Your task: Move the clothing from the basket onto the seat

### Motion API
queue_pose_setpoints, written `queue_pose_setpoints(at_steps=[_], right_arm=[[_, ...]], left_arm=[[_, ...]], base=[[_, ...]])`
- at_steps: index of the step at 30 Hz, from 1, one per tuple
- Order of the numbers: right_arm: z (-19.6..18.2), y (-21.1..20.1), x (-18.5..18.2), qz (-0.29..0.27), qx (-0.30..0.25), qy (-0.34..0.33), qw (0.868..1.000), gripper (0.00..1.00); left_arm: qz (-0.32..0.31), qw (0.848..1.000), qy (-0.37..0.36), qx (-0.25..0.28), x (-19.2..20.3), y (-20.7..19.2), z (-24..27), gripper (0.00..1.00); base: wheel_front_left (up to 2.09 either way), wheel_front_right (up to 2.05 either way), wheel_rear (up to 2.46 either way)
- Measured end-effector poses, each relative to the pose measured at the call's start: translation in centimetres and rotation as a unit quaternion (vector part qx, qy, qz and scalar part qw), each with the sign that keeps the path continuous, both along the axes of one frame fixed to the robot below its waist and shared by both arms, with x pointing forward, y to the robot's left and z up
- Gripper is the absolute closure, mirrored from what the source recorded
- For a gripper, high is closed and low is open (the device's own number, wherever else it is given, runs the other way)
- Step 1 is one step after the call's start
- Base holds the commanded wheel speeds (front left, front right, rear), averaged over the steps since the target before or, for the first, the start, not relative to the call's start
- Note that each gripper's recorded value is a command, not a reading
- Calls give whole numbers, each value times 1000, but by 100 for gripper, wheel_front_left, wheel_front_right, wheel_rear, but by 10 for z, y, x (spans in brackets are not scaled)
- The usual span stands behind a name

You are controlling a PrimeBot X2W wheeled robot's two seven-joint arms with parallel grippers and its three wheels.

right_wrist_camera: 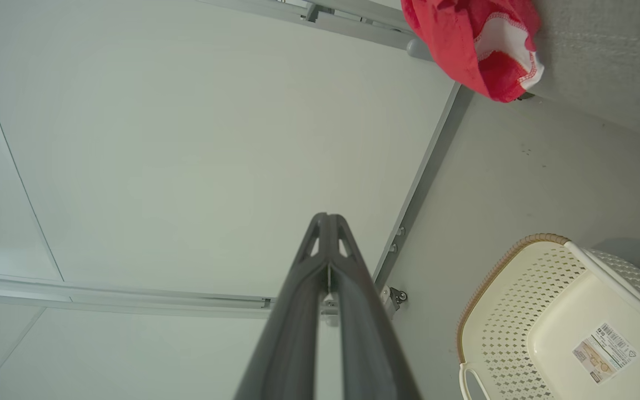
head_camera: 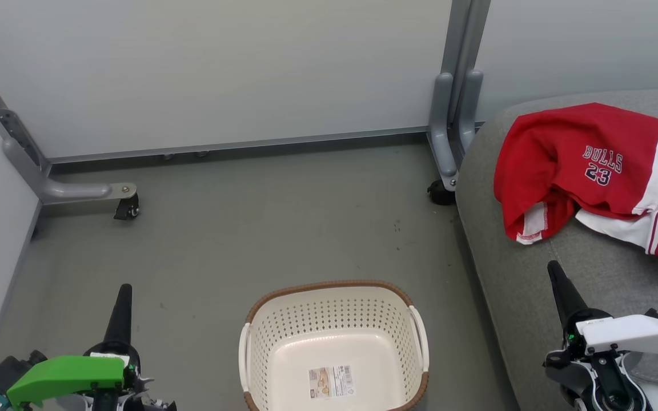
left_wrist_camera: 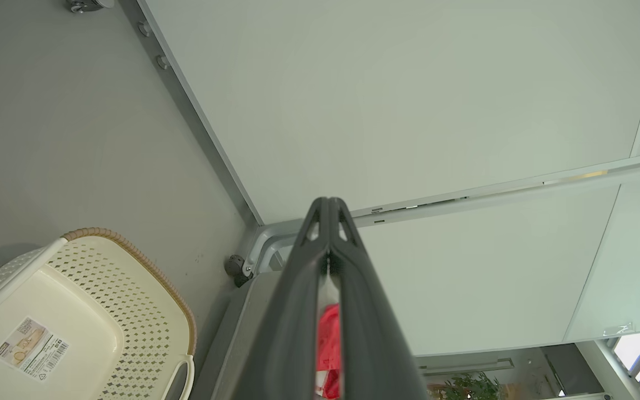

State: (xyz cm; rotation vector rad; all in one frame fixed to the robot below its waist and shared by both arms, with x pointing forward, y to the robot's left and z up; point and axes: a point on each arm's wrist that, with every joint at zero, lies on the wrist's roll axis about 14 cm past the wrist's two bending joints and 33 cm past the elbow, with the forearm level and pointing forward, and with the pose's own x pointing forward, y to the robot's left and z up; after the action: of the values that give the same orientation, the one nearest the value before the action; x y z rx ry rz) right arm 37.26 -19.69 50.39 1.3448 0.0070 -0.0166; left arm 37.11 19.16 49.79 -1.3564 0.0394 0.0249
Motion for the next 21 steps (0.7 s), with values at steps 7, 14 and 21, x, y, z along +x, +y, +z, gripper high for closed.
queue_pose_setpoints(at_steps=[7,14,21], right_arm=[[0,-1,4,1,28,-1,1000,100],[1,-2,7,1,55,-2,998,100],[1,-3,10,1,80,-2,997,100]], left_arm=[[2,1000,-2,-25,4,3,1,100],[3,999,-8,-51,8,4,4,100],[3,997,-10,-76,12,6,5,100]], base=[[0,0,0],[0,0,0],[0,0,0]])
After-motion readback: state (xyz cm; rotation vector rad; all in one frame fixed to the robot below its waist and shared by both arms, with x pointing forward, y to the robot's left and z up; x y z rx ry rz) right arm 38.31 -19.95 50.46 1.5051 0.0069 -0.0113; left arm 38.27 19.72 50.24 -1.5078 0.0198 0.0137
